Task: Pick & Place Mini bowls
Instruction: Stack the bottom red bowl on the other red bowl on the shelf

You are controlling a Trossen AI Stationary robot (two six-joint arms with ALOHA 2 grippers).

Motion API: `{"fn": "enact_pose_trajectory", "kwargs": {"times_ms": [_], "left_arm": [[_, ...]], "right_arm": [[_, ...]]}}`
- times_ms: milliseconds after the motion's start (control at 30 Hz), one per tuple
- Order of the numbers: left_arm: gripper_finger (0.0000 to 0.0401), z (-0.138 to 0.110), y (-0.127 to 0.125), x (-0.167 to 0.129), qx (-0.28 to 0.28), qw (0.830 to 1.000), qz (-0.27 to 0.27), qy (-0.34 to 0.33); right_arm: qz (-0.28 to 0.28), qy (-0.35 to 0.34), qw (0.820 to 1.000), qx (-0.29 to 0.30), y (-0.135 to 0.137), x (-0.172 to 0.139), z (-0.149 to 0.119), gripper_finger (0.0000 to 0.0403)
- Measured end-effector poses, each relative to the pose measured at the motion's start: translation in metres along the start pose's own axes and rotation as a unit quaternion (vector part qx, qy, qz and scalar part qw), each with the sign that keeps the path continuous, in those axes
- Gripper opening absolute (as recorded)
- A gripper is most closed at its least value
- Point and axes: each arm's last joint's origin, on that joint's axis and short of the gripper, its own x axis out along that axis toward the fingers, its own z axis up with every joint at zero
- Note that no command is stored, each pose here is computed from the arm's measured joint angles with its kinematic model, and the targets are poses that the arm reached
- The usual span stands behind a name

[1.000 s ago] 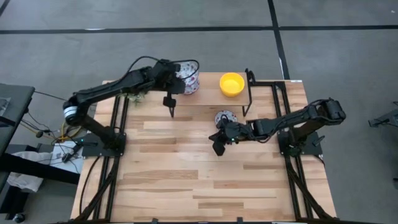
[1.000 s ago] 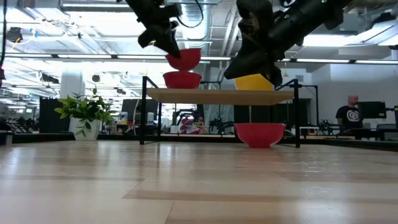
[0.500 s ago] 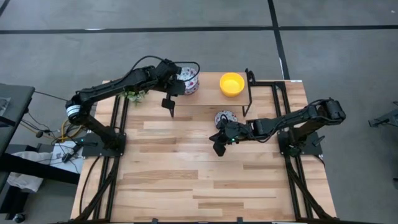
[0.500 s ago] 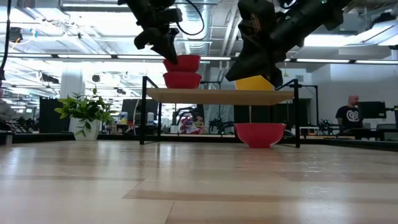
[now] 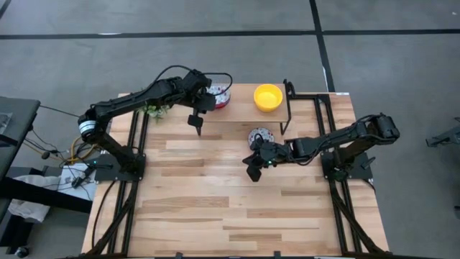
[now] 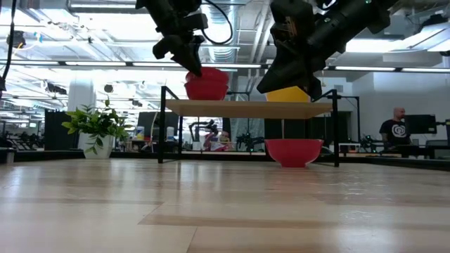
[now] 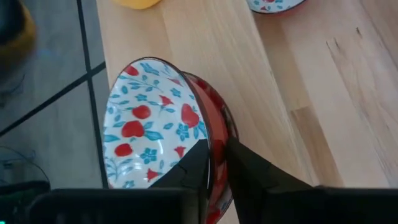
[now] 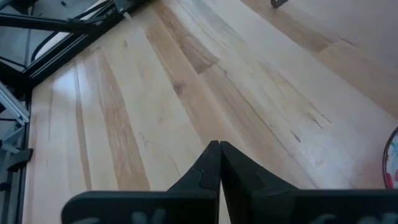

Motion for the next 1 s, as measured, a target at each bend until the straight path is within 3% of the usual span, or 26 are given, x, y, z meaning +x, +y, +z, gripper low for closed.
{"fn": "enact_pose_trajectory", "kwargs": {"times_ms": [567,1000], "left_arm": [[0.0070,0.0000,0.0000,-0.0003,-0.002,1.000,0.000,0.000],[0.0070,-0.0009,-0.0009,-0.0006,-0.040,0.999,-0.012,-0.006]], "right_arm": [[0.005,0.003,1.000,0.004,0.0035,-0.0007,-0.0025,0.0000],[0.005,0.014,1.000,-0.003,0.0069,-0.0016,-0.0073,0.0000]]}}
